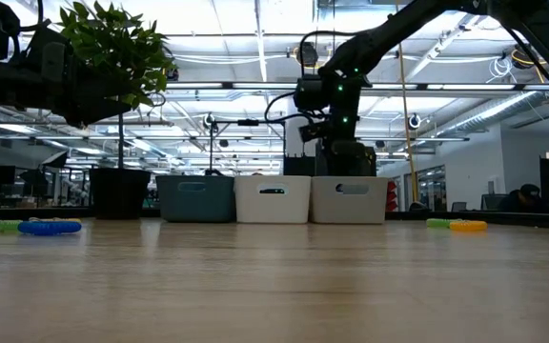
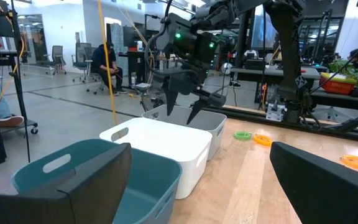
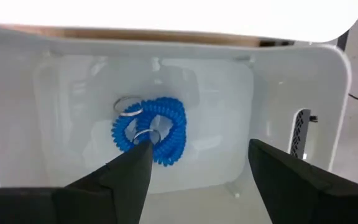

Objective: Sort spring keychains
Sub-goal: Put the blue spring keychain in the gray bin

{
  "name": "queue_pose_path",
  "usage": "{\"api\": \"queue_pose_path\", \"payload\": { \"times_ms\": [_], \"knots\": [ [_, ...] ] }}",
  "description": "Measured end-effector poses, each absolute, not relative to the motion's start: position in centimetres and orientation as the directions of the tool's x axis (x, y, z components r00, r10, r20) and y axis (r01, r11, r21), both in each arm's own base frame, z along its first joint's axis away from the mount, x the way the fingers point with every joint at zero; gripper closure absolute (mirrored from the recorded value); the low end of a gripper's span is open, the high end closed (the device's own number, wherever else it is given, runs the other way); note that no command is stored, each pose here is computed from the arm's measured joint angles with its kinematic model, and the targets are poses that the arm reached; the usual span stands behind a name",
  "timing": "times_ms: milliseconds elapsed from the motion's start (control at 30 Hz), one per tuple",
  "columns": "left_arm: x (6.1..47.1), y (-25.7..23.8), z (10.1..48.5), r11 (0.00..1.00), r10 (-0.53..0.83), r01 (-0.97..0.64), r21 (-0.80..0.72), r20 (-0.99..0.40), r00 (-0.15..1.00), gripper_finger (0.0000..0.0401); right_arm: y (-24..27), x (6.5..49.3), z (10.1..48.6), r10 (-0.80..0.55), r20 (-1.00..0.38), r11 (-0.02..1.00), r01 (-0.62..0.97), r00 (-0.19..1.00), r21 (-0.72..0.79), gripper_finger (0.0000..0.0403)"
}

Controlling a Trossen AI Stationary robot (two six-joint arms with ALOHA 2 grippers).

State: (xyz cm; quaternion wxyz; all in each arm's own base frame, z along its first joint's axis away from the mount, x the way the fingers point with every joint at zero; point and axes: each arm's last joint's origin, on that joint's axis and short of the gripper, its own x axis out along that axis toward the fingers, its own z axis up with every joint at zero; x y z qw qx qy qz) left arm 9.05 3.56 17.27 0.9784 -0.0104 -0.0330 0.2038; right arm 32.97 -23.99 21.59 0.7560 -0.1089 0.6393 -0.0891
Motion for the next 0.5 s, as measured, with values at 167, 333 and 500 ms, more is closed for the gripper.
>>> {"api": "queue_pose_path", "payload": {
  "times_ms": [167,333,500],
  "knots": [
    [9.0,3.6,17.3,0.917,0.399,-0.398,-0.034,0.06,0.915,0.0009,-24.0,33.0,21.6,-0.277,-0.945,0.96,0.009,0.171,-0.28,0.0149],
    [9.0,3.6,17.3,0.917,0.399,-0.398,-0.034,0.061,0.915,0.0009,-24.0,33.3,22.0,-0.257,-0.937,0.966,0.069,0.236,-0.248,0.0149],
    [9.0,3.6,17.3,0.917,0.399,-0.398,-0.035,0.061,0.915,0.0009,-23.2,33.7,23.9,-0.277,-0.905,0.96,0.131,0.323,-0.247,0.0149]
  ]
}}
